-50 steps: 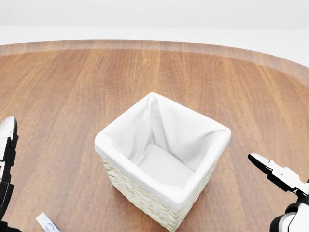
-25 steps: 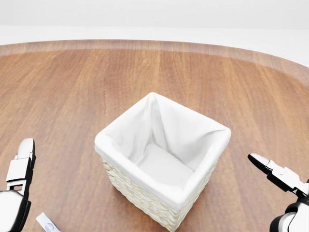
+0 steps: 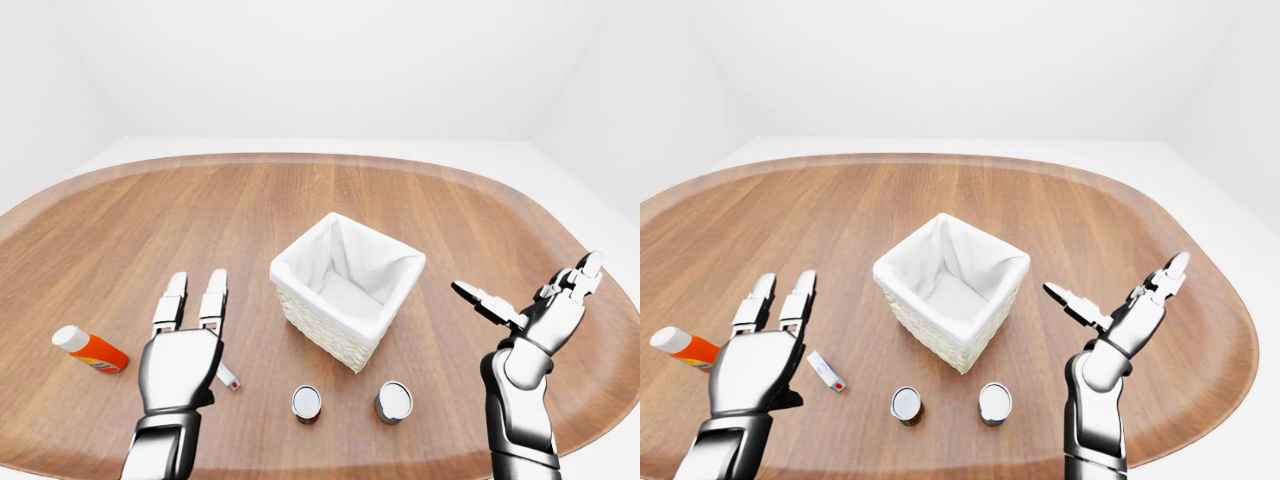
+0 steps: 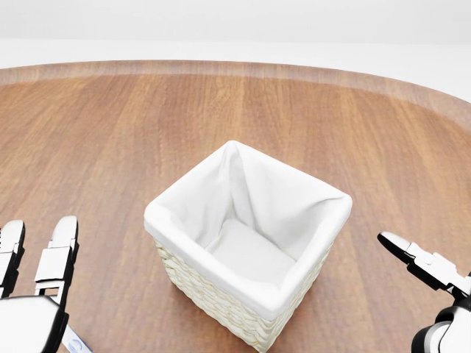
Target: Pick up the alphabet soup and the cream cheese box, and put them in the basket.
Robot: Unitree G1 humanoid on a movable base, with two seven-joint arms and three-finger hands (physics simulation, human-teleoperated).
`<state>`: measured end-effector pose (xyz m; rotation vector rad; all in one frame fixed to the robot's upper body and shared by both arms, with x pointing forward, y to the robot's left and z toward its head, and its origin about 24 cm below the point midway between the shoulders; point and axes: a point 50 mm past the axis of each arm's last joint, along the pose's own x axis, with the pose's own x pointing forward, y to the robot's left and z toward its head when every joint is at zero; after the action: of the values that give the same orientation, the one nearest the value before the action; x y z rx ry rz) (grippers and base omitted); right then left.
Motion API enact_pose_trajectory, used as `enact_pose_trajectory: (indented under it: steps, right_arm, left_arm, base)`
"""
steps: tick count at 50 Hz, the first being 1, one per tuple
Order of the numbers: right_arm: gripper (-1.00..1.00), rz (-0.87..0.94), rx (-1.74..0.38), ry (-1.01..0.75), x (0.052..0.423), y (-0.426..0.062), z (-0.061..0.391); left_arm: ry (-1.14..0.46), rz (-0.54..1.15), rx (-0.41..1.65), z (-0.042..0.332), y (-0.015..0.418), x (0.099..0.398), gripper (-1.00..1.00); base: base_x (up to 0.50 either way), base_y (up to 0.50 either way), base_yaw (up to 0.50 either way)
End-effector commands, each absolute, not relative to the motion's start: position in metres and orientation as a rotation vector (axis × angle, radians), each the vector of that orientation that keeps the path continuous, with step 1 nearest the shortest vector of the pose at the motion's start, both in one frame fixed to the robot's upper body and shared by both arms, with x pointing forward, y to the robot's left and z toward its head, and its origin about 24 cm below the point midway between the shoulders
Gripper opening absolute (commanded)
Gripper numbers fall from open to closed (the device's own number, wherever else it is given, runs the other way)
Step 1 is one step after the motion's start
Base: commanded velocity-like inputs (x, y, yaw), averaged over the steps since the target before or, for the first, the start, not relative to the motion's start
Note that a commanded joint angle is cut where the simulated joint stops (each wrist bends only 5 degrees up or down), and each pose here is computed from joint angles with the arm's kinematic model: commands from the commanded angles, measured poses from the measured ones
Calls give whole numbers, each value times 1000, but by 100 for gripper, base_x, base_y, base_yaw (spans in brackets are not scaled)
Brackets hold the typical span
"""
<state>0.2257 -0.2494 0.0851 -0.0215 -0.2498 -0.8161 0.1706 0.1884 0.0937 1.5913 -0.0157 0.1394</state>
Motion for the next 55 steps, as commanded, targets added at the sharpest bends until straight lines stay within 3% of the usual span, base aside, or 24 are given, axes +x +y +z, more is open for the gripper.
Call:
enact_pose_trajectory:
  steps: [1,55]
  right_arm:
    - [100,-816,-26,-253,226,-249,86]
    - [100,-815,-38,-257,224,-248,86]
  left_arm:
    - [-22,131,1595,93,187,170,100]
    - [-48,-103,1781,33,171,172,100]
  base:
    - [0,0,0]
    - [0,0,0]
